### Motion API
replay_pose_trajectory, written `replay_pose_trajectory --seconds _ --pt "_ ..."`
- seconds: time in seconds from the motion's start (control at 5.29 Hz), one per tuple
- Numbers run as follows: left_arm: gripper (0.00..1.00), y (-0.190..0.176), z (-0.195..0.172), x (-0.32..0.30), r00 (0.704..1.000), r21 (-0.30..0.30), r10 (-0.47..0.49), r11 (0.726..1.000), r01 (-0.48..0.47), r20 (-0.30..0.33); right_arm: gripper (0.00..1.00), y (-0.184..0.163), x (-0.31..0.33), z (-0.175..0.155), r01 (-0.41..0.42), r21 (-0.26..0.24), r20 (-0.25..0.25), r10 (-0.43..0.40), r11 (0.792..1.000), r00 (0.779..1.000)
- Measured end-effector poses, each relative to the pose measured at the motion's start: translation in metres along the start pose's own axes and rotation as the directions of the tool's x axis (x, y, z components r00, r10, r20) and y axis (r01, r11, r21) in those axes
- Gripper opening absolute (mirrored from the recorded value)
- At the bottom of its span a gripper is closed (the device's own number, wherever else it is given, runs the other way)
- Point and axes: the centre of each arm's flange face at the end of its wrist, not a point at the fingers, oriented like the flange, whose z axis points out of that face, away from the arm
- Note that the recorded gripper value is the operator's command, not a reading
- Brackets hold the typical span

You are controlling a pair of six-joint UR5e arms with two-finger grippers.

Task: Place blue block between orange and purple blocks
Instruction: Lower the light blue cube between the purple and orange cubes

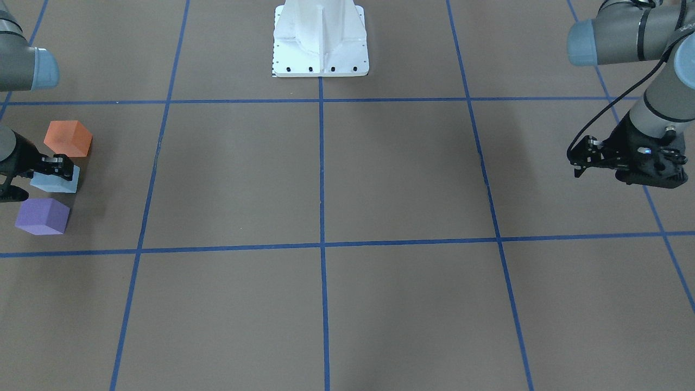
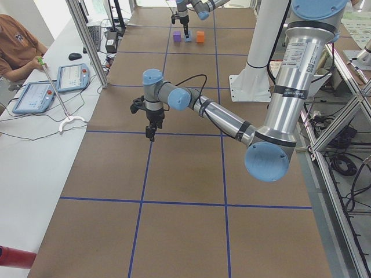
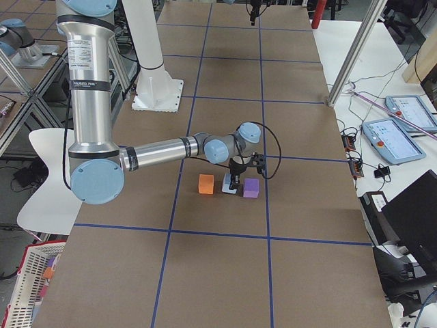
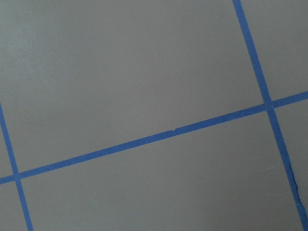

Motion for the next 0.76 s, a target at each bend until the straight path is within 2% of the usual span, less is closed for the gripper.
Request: replay_pose_trajectory --seconds 0.19,0.38,0.76 --pt "1.0 0.0 0.0 0.0 1.0 0.0 0.0 1.0 0.0 0.0 0.8 -0.0003 0.0004 0.0011 0.0 -0.001 -0.001 0.0 1.0 1.0" --pt "1.0 0.0 -0.0005 0.0003 1.0 0.001 0.001 1.0 -0.001 0.0 1.0 -0.0003 0.0005 0.0015 0.0 -0.001 -0.002 0.0 1.0 1.0" --pt "1.0 0.0 -0.0014 0.0004 1.0 0.003 0.001 1.0 -0.001 -0.001 1.0 0.0011 -0.001 -0.0043 0.001 0.009 0.002 -0.001 1.0 1.0"
